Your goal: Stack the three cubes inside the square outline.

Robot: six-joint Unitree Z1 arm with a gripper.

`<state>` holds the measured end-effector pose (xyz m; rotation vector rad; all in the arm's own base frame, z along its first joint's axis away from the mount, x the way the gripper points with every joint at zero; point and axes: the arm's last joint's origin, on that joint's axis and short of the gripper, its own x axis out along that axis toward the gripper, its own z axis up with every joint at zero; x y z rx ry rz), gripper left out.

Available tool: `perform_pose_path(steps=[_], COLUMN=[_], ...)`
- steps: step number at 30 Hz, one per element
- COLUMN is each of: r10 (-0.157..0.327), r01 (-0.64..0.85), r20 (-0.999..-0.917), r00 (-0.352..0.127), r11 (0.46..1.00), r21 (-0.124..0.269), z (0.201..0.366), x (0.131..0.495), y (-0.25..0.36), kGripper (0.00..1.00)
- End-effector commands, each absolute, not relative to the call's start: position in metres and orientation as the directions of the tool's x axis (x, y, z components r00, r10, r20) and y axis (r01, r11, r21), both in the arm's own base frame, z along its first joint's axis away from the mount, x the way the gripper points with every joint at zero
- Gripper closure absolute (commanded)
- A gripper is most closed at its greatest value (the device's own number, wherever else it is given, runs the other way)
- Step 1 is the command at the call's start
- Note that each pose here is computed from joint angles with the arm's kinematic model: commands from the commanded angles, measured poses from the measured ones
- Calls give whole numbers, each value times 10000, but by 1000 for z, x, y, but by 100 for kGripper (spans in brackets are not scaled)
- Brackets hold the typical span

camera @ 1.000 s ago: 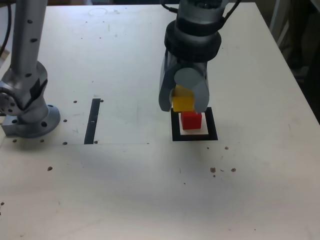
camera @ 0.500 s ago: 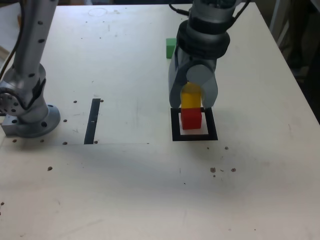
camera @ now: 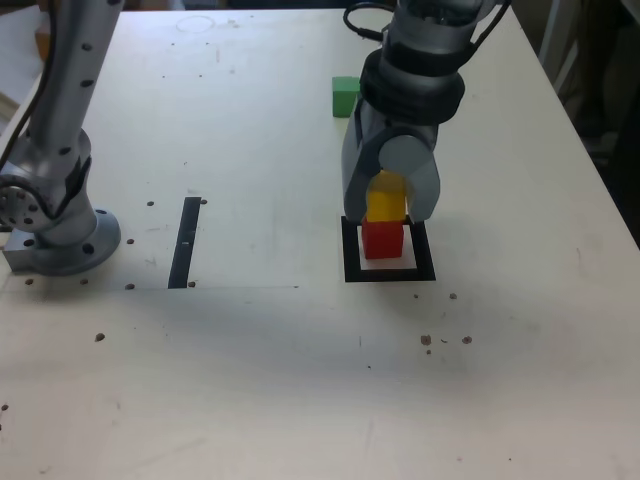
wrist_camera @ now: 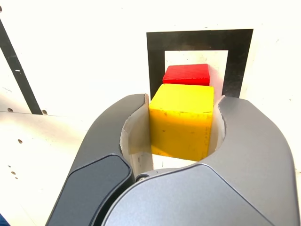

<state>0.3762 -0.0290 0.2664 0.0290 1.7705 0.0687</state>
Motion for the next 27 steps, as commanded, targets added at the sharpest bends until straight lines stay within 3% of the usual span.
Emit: perform_pose_path(steps=[1,11,27], r10=[525,463,207], r01=[-196,-309,-381], r20=[-9766,-9752,-9716], r00=[-2087,-2166,-2355], r11=[9981,9980,9988], r21=[579,543,305], z=[262,258,254], x=[378,378,375], y=[-28,-24,-23], kGripper=[83,69,29])
